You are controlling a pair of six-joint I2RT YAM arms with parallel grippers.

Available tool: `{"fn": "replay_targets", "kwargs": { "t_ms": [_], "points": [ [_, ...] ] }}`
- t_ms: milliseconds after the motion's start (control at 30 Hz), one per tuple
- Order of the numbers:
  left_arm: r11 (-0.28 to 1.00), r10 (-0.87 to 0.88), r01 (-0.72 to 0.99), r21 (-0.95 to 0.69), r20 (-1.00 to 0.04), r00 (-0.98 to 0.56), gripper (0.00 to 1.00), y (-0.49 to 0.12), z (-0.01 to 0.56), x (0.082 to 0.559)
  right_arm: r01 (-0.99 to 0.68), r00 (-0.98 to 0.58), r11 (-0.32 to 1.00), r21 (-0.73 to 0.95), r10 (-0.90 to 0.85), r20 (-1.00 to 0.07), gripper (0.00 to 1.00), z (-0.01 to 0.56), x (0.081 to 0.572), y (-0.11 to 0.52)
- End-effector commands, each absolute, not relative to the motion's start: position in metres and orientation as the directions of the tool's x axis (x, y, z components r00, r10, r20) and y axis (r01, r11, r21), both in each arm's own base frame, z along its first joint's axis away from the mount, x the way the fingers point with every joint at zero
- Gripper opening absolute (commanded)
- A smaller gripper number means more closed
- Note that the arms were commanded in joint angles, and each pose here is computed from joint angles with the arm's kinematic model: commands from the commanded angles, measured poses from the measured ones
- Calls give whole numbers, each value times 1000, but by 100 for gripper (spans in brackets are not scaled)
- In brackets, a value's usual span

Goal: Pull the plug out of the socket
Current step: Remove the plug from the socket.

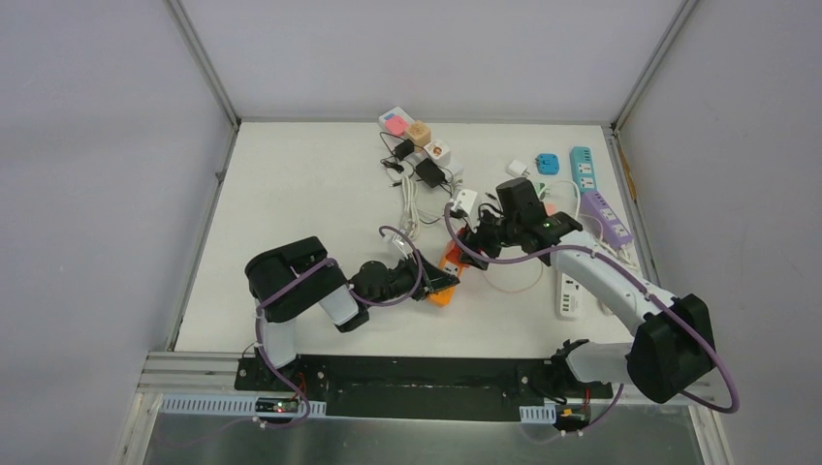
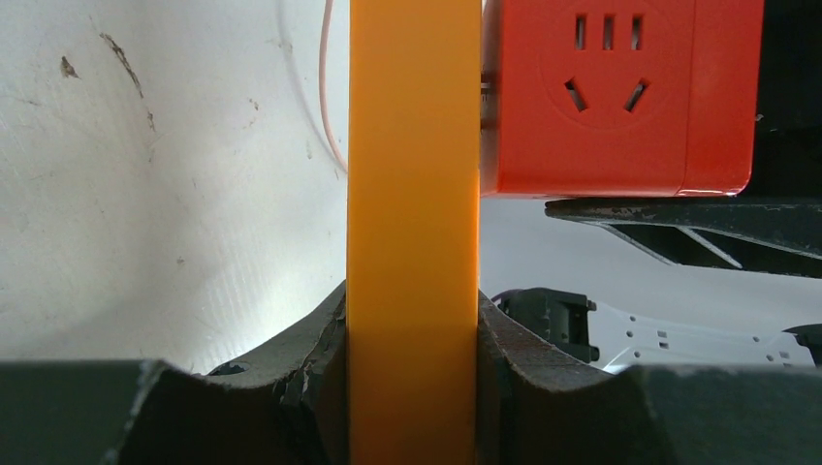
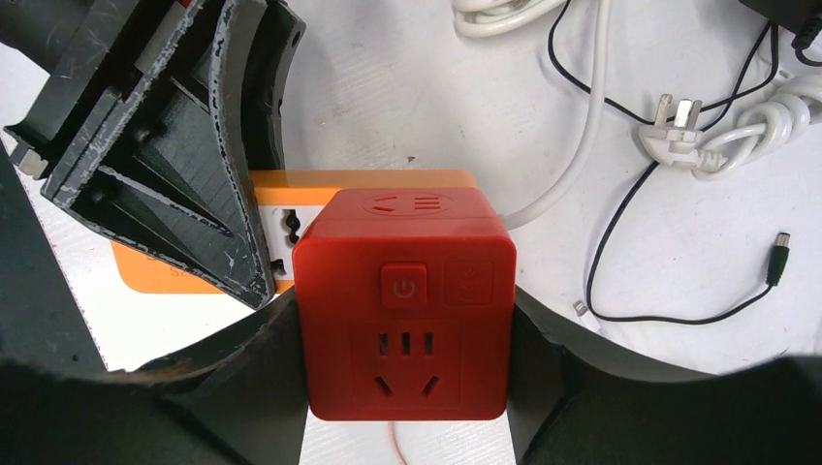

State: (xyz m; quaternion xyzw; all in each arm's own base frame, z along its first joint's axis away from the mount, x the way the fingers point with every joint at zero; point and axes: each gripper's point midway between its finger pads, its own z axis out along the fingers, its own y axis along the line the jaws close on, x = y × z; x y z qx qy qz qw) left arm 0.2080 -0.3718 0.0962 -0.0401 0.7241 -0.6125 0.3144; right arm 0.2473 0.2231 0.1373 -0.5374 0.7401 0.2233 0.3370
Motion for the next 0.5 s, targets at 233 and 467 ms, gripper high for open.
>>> {"fn": "replay_targets", "kwargs": {
  "t_ms": [233,467],
  "points": [
    [256,-595,302,-918,-396,-699,0,-359,110,243,-961,-270,182,206,-484,-833,0,184,204,240],
    [255,-594,306,-917,-399,-699,0,-356,112,240,-938,-331,261,230,-462,-823,0,181,223,226]
  ]
}}
